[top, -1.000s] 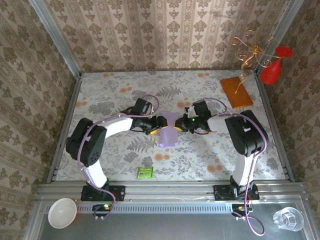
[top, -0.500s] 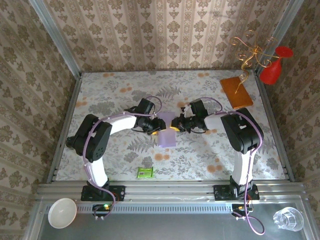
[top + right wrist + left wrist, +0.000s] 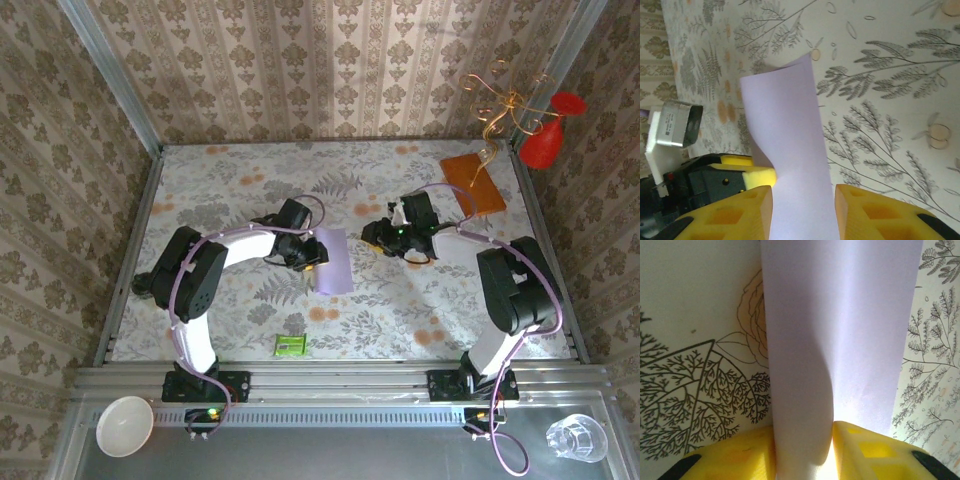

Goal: Fold a paper plane with a square sheet of paper (pick it up from the middle)
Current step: First fold in half a square sheet of paper at the center of the table, then hold the square sheet of paper at the center of the table.

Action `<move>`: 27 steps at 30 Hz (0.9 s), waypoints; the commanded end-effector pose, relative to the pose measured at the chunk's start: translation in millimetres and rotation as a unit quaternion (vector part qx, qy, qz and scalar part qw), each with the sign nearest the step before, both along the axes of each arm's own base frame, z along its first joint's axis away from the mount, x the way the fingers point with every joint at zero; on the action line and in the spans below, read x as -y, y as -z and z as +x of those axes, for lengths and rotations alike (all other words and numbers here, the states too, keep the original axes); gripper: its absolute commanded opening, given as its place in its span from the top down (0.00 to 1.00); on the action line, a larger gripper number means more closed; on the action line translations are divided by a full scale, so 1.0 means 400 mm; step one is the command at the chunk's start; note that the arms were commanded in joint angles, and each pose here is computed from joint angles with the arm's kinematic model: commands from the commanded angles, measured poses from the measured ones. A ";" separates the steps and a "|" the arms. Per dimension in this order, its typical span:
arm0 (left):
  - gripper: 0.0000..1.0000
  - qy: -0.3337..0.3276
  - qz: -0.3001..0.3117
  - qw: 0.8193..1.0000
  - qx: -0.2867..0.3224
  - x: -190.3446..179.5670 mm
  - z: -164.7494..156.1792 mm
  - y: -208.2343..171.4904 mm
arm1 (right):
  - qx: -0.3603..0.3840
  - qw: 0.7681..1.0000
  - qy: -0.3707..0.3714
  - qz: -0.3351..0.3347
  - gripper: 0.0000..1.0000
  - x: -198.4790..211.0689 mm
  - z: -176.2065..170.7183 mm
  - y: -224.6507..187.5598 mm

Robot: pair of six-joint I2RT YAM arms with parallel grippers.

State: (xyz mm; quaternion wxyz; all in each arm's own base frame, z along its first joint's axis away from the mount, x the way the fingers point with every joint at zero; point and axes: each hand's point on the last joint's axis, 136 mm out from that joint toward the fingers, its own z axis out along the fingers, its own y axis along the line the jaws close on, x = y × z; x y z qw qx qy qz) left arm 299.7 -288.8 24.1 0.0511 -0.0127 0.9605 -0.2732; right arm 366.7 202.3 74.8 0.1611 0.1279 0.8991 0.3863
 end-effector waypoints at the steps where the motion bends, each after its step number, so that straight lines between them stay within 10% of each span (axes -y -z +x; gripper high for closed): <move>1: 0.62 -0.006 0.095 0.994 -0.051 -0.058 -0.052 0.104 | -0.004 0.999 0.015 -0.035 0.60 0.033 -0.014 0.020; 27: 0.55 0.007 0.185 0.976 -0.117 -0.052 -0.110 0.215 | -0.026 1.000 -0.002 -0.015 0.61 0.021 -0.033 0.059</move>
